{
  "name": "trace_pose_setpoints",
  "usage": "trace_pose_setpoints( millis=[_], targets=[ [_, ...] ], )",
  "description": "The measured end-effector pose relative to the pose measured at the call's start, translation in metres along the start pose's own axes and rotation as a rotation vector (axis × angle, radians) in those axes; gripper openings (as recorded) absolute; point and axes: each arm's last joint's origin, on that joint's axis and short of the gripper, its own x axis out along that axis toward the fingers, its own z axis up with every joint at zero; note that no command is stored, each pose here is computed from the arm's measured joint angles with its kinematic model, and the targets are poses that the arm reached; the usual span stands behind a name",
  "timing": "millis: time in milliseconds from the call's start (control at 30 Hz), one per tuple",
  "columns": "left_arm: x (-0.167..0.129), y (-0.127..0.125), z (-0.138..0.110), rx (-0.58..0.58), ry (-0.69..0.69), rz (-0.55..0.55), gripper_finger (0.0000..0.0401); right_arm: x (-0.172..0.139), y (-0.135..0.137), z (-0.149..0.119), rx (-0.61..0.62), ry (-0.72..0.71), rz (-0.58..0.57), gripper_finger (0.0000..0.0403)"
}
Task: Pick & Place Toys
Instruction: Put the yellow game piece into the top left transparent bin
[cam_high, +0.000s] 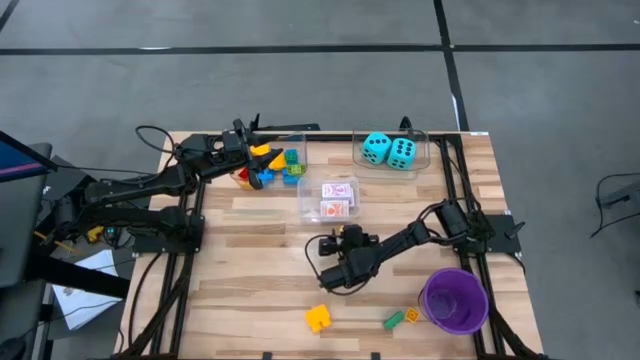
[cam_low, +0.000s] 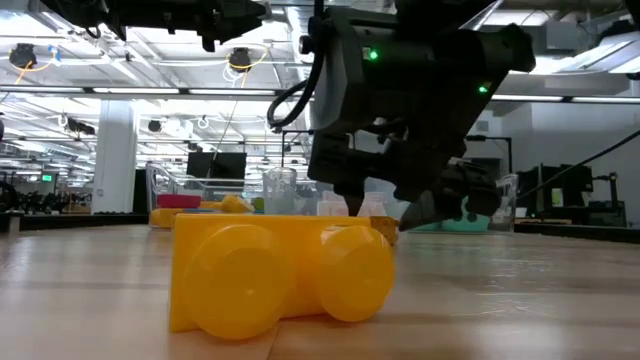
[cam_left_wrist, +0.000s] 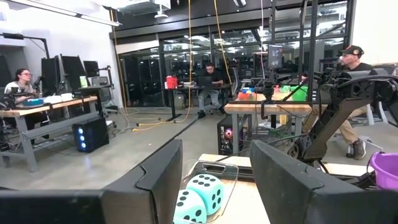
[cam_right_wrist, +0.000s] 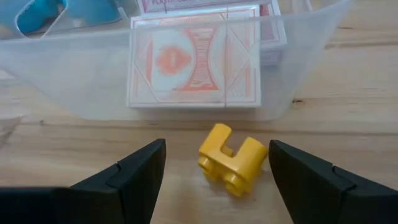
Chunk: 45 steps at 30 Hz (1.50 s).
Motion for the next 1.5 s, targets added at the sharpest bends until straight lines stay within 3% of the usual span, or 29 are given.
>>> trace_pose_setpoints(
  millis=[800,933,1167,1500],
  targets=[
    [0.0,0.0,0.0,0.0,0.0,0.0,0.0182,0.007,-0.012,-0.005,-0.022,0.041,-0.046,0.0273],
    [0.0,0.0,0.0,0.0,0.0,0.0,0.0182,0.008,-0.012,-0.005,-0.021,0.04,-0.046,0.0243],
    [0.0,0.0,0.0,0.001,0.0,0.0,0.0182,0.008,-0.012,-0.005,-0.022,0.031,-0.043,0.0131],
    [0.0,0.0,0.0,0.002,0.003,0.0,0.0182,0.003,-0.01,-0.009,-0.009,0.037,-0.014,0.0133]
  ],
)
